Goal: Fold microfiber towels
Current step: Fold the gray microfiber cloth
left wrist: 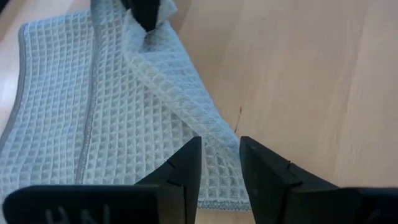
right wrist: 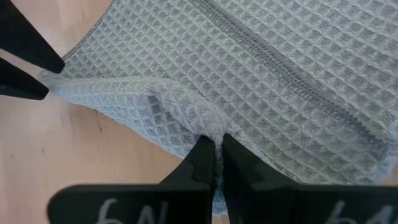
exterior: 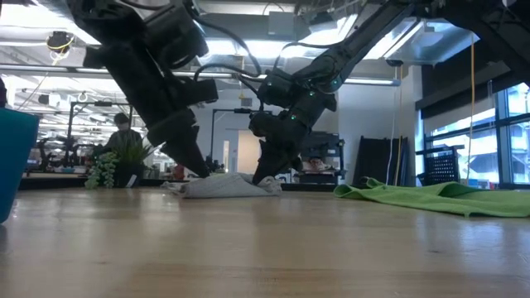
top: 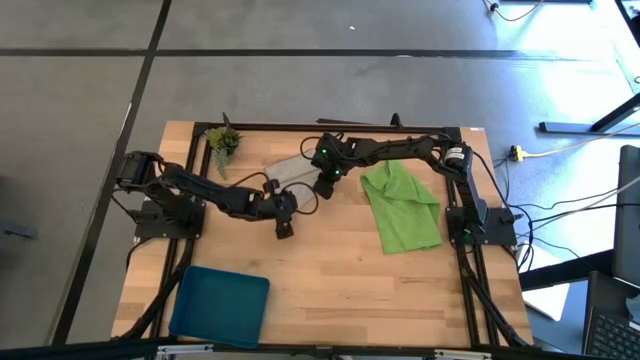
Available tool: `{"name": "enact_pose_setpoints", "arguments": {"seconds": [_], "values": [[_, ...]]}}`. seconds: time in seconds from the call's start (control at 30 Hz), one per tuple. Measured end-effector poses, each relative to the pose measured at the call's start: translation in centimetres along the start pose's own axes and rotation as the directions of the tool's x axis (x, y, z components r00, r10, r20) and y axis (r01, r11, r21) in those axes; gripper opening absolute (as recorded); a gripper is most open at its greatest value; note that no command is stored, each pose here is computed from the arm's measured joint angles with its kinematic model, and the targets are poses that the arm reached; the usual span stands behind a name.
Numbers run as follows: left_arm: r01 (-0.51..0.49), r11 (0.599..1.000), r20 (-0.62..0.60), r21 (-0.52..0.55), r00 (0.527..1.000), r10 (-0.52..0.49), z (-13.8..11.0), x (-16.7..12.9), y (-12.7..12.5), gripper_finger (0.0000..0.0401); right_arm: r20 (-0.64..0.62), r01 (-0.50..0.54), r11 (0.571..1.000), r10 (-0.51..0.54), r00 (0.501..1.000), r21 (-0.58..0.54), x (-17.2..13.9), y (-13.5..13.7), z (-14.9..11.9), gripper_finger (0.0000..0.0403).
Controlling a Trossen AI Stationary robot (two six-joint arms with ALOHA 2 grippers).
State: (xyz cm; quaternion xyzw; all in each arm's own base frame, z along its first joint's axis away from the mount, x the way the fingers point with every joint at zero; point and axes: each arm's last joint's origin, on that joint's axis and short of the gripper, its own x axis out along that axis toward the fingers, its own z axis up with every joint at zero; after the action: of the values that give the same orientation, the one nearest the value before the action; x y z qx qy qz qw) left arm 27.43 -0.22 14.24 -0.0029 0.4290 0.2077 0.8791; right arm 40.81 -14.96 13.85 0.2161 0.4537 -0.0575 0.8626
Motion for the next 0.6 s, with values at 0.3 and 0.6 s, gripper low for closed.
{"name": "enact_pose_setpoints", "arguments": {"seconds": [0.3,0.6], "values": [[0.012,0.999,-0.032,-0.035,0.999,-0.013,-0.4,0.8,-0.3,0.0103,0.000,-0.002,1.000,0.002,1.000,-0.001,0.0,0.0,0.0,0.0014],[0.002,1.000,-0.072,-0.014,0.997,-0.003,-1.1,2.0,-0.6,0.0081,-0.010,-0.001,1.000,0.001,1.000,0.002,0.0,0.0,-0.1,0.0014]]}}
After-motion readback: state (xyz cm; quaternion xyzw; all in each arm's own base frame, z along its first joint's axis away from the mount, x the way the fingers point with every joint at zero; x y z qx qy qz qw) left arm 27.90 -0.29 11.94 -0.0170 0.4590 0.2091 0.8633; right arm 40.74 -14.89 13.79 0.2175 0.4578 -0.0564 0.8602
